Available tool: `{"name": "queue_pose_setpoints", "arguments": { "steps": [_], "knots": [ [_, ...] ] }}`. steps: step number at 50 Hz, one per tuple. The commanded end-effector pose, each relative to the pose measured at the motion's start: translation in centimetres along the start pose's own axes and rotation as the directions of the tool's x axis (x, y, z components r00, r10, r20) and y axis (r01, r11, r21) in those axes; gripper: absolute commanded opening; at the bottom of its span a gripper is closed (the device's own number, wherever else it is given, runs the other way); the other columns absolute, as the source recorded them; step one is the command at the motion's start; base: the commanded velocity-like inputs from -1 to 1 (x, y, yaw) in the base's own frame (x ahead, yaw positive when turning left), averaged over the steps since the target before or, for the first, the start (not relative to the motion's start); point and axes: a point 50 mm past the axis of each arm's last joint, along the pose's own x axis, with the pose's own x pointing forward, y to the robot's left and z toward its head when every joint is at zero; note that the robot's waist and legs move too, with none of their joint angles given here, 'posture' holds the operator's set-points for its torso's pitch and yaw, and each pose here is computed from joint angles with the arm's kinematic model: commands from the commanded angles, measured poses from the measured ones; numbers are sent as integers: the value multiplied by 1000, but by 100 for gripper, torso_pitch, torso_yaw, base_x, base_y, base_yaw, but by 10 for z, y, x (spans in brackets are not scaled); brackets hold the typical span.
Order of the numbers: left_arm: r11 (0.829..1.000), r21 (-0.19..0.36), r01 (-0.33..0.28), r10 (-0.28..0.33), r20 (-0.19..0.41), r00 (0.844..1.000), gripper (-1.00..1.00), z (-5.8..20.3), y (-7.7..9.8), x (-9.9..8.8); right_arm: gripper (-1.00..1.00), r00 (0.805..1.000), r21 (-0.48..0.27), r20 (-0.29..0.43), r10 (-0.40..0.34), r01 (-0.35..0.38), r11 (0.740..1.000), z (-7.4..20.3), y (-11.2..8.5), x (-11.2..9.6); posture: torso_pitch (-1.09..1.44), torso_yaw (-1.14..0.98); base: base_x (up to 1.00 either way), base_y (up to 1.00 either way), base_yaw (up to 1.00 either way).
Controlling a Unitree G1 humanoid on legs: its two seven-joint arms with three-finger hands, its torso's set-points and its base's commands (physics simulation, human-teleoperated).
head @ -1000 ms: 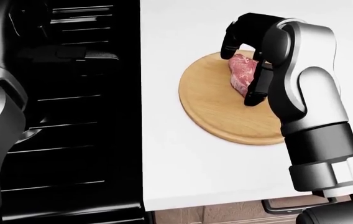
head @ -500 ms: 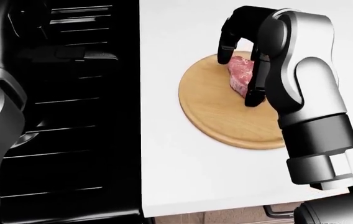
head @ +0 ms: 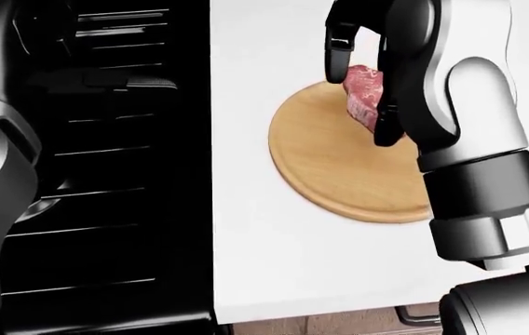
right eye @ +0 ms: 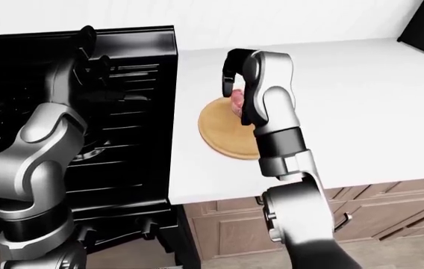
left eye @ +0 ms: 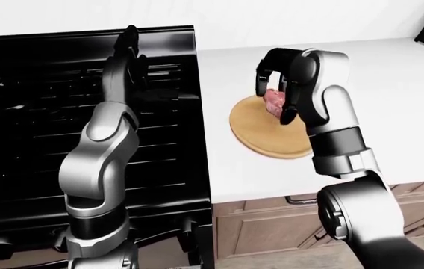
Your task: Pick the steak from the plate and place it in the pan.
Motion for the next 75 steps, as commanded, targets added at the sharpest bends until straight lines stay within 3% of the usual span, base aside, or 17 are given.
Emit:
{"name": "queue_pose_setpoints", "arguments": {
  "steps": [1,14,26,42,75],
  "knots": [
    [1000,0,2,-2,91,996,100,19,-1,-2,-98,994,-12,19,-107,108,994,6,-26,-15,0,0,0,0,0],
    [1000,-1,5,-5,95,995,100,21,0,-3,-100,989,-24,34,-143,144,989,13,-49,-28,0,0,0,0,0],
    [1000,1,5,-5,97,995,100,21,0,-3,-100,988,20,63,-141,140,990,15,-57,-33,0,0,0,0,0],
    [1000,3,7,-7,102,995,100,23,-1,-4,-100,980,7,73,-184,184,983,18,-70,-47,0,0,0,0,0],
    [1000,8,7,-8,102,995,100,25,-1,-5,-100,978,10,80,-190,190,982,21,-68,-45,0,0,0,11,10]
  ]
}}
